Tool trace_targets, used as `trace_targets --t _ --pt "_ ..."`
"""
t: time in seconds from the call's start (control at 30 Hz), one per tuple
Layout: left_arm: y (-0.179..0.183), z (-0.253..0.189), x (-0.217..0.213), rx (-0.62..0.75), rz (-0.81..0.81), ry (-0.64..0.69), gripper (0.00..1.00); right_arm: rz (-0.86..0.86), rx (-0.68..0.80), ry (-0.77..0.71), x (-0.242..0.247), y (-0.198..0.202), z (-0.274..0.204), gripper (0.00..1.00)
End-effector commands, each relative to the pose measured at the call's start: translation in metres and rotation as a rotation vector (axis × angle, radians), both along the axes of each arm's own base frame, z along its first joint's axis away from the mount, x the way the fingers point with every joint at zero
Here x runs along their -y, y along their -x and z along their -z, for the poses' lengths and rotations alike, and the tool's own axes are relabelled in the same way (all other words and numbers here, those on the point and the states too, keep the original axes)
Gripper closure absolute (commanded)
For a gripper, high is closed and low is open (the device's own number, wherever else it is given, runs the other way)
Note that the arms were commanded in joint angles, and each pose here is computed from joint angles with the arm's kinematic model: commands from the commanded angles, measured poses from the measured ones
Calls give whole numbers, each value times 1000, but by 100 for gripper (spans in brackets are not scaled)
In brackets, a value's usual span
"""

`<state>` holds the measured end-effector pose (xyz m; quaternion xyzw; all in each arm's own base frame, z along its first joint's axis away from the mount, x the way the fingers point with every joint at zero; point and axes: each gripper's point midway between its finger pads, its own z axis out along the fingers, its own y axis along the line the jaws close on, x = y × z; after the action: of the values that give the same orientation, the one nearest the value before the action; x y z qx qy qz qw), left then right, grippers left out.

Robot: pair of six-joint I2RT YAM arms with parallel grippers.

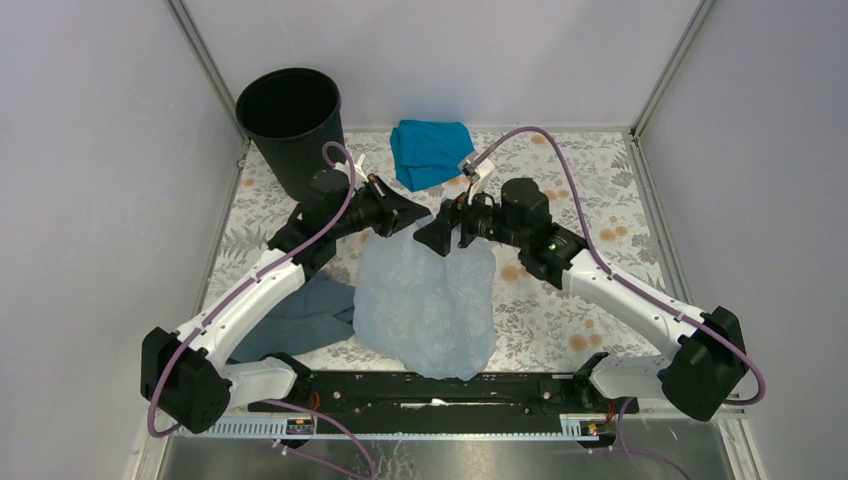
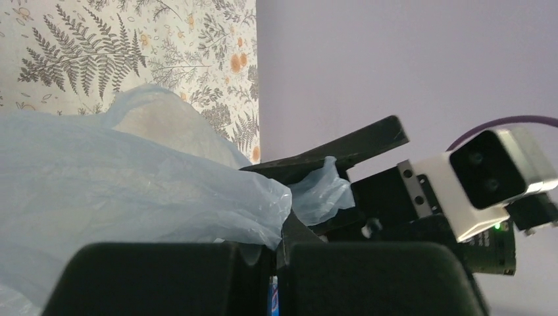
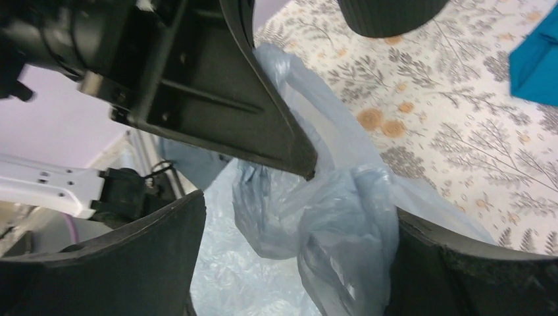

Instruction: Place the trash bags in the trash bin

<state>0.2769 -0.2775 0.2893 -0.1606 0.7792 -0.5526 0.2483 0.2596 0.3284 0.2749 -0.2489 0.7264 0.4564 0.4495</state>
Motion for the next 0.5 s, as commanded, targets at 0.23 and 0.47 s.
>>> trace_targets --t 0.23,0.47 --pt "-9 -34 9 68 17 66 100 308 201 161 6 -24 -13 15" --pt "-8 -35 9 92 31 56 84 320 214 158 1 -23 -14 50"
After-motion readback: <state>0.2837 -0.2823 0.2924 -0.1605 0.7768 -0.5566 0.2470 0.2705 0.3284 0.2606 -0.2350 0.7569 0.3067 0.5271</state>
